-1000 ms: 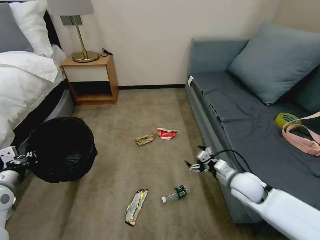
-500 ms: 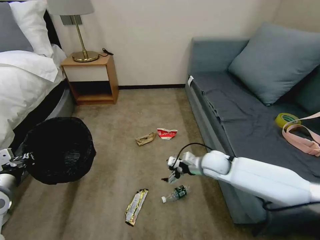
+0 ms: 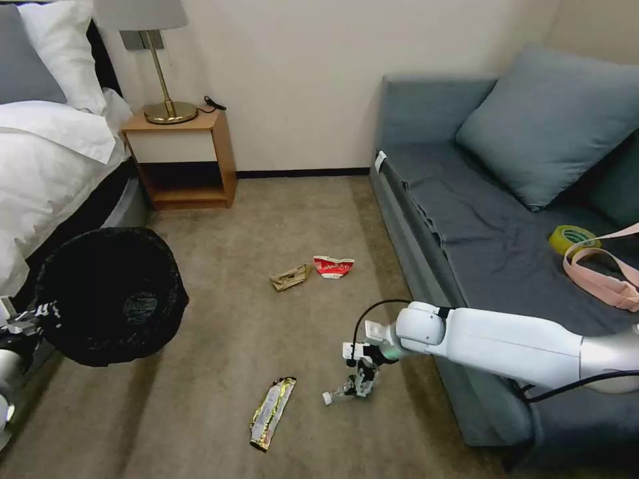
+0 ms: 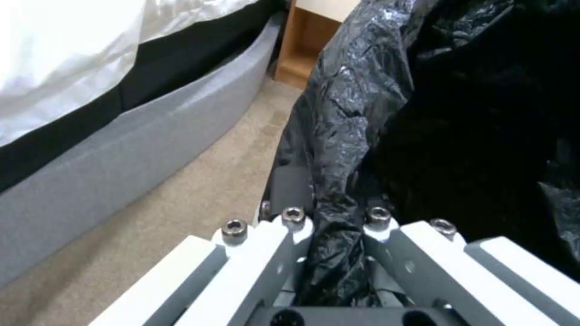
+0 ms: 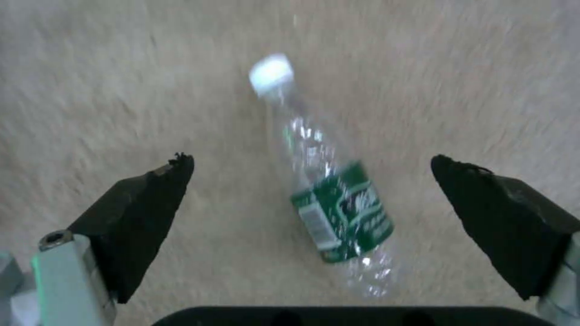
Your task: Pick up the trash bin, then pick up the garbage on the floor and place it into the trash bin.
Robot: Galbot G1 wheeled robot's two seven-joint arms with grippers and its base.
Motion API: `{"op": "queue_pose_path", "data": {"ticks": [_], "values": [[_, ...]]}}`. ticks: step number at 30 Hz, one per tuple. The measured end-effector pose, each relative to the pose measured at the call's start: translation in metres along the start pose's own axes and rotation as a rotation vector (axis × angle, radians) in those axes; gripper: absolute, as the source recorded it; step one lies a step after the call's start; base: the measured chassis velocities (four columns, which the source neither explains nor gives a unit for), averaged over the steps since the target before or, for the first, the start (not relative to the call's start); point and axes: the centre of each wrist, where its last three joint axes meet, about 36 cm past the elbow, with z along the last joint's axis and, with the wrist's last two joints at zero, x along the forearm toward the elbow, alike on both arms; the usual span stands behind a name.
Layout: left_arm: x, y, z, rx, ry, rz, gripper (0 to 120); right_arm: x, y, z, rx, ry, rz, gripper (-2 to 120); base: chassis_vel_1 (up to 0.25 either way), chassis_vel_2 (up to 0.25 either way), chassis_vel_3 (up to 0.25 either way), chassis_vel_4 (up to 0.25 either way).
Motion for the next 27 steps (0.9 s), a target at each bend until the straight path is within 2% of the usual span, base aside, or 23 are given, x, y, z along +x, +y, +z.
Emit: {"op": "queue_pose_path", "data": {"ticks": [12,21,23,27], "values": [[0.003,0.001,0.003,0.008,-0.012,-0.003,2,-0.029,-0.013,0.019,0.009,0.060,0.015,100,0.000,0.000,0.000,0.000],[0.006,0.004,0.008,0.017,-0.007,-0.013,2,-0.048,-0.020,0.038,0.054,0.126,0.024,100,0.000,0.000,0.000,0.000],[0.005,0.002,0.015,0.019,-0.001,-0.010,2,-0.057,-0.023,0.035,0.065,0.134,0.031,100,0.000,0.000,0.000,0.000],[0.004,0.000,0.018,0.019,0.005,-0.006,2,-0.064,-0.027,0.030,0.072,0.134,0.034,100,0.000,0.000,0.000,0.000]]}}
